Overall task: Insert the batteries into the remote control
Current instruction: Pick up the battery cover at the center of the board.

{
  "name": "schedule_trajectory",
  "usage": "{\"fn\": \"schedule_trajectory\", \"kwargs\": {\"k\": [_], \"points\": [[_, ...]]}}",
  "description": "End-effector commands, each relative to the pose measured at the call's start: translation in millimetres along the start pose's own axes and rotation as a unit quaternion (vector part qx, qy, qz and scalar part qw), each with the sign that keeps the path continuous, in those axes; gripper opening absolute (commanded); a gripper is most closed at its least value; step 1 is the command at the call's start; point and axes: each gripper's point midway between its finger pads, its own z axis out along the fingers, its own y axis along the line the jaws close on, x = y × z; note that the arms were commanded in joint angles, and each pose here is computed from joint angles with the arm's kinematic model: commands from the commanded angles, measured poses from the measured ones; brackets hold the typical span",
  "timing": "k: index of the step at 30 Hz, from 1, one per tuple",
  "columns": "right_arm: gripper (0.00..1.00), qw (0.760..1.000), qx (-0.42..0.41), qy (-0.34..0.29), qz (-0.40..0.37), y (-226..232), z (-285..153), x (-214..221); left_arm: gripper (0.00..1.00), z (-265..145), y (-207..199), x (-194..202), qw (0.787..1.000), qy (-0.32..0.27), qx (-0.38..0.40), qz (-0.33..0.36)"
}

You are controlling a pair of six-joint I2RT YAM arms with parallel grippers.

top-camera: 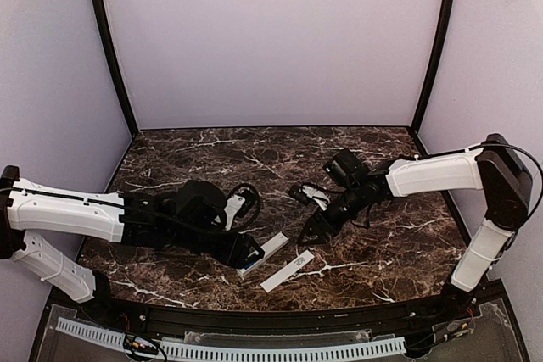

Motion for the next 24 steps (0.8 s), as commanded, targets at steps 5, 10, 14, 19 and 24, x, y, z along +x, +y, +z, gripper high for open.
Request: {"fn": "schedule_trajectory", "kwargs": {"k": [5, 10, 14, 19, 24], "points": [[0.64, 0.995, 0.012, 0.098, -0.025, -4.0, 14.8, 34.4, 0.65, -4.9, 8.1, 31.8, 0.999, -0.009, 0.044, -0.013], [0.65, 0.988, 0.021, 0.126, -0.083, -1.7, 29.9, 40.5, 0.65, -8.0, 15.0, 36.6, 0.999, -0.019, 0.041, -0.019], [0.66, 0.980, 0.053, 0.158, -0.112, -14.8, 45.2, 47.3, 0.64, -7.0, 17.3, 36.9, 0.999, -0.021, 0.036, -0.017], [0.64, 0.970, 0.050, 0.198, -0.129, -7.2, 53.7, 62.2, 0.64, -8.5, 18.6, 35.9, 0.999, -0.023, 0.031, -0.013], [0.60, 0.953, 0.055, 0.250, -0.163, 24.9, 57.1, 89.8, 0.64, -16.6, 23.0, 30.3, 0.999, -0.041, 0.019, -0.008]]}}
